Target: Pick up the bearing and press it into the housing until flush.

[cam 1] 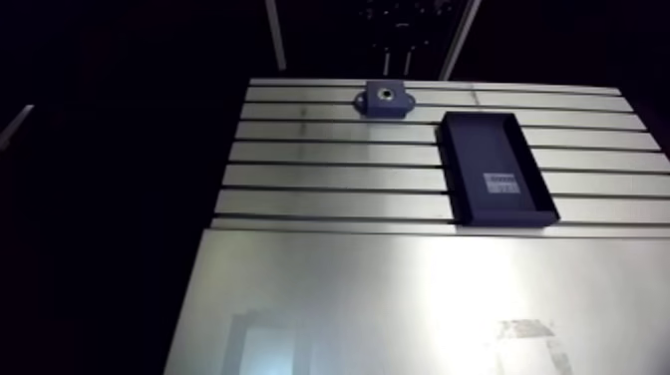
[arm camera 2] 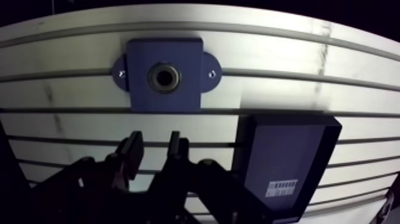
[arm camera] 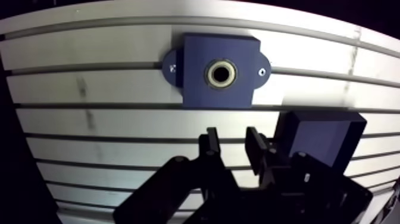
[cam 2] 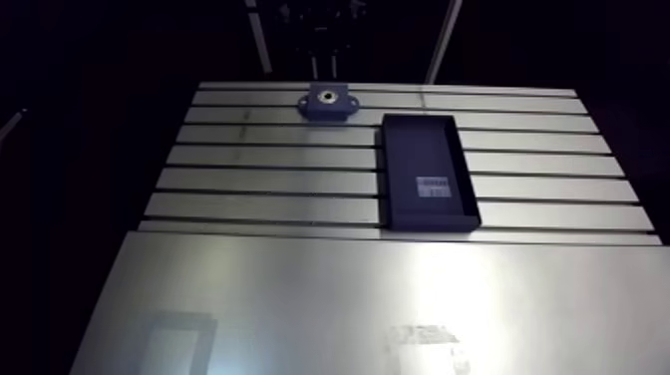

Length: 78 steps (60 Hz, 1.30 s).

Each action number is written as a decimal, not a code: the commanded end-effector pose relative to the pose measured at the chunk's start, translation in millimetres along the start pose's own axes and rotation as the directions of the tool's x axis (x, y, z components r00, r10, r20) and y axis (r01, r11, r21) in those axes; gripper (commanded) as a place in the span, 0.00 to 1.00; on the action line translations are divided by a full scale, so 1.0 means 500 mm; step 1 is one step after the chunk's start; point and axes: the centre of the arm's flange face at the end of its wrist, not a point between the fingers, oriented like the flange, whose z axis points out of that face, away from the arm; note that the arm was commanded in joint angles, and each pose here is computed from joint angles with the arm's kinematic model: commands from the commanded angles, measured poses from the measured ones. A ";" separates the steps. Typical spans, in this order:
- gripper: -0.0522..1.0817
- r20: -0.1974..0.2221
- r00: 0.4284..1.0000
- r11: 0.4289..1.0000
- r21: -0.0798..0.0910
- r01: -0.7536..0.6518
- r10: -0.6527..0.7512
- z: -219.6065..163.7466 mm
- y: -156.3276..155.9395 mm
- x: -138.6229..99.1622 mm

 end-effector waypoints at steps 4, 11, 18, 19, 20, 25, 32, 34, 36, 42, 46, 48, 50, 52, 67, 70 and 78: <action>0.05 0.001 1.000 1.000 0.000 -0.001 0.001 -0.124 0.005 -0.094; 0.05 -0.020 1.000 1.000 0.001 0.018 -0.018 -0.197 0.011 -0.161; 0.05 -0.037 0.999 1.000 -0.002 0.028 -0.028 -0.257 0.017 -0.232; 0.05 -0.037 0.999 1.000 -0.001 0.030 -0.030 -0.269 0.019 -0.252; 0.05 -0.037 0.999 1.000 -0.001 0.030 -0.030 -0.269 0.019 -0.252; 0.05 -0.048 0.998 0.999 -0.002 0.038 -0.038 -0.306 0.030 -0.306; 0.06 -0.068 0.997 0.999 0.001 0.037 -0.037 -0.352 0.051 -0.365; 0.06 -0.074 0.997 0.999 0.000 0.035 -0.035 -0.363 0.055 -0.378; 0.06 -0.084 0.996 0.999 0.001 0.032 -0.032 -0.374 0.059 -0.388; 0.06 -0.108 0.994 1.000 -0.001 0.027 -0.027 -0.408 0.063 -0.421; 0.06 -0.110 0.994 1.000 -0.002 0.027 -0.027 -0.411 0.063 -0.426; 0.06 -0.112 0.993 1.000 -0.002 0.026 -0.026 -0.417 0.064 -0.431; 0.06 -0.117 0.993 1.000 -0.002 0.025 -0.026 -0.422 0.064 -0.435; 0.06 -0.126 0.992 1.000 0.001 0.024 -0.024 -0.430 0.066 -0.441; 0.06 -0.165 0.986 1.000 0.030 0.002 0.003 -0.463 0.081 -0.451; 0.06 -0.172 0.985 0.998 0.053 -0.015 0.024 -0.468 0.097 -0.448; 0.06 -0.177 0.983 0.997 0.073 -0.032 0.044 -0.472 0.114 -0.441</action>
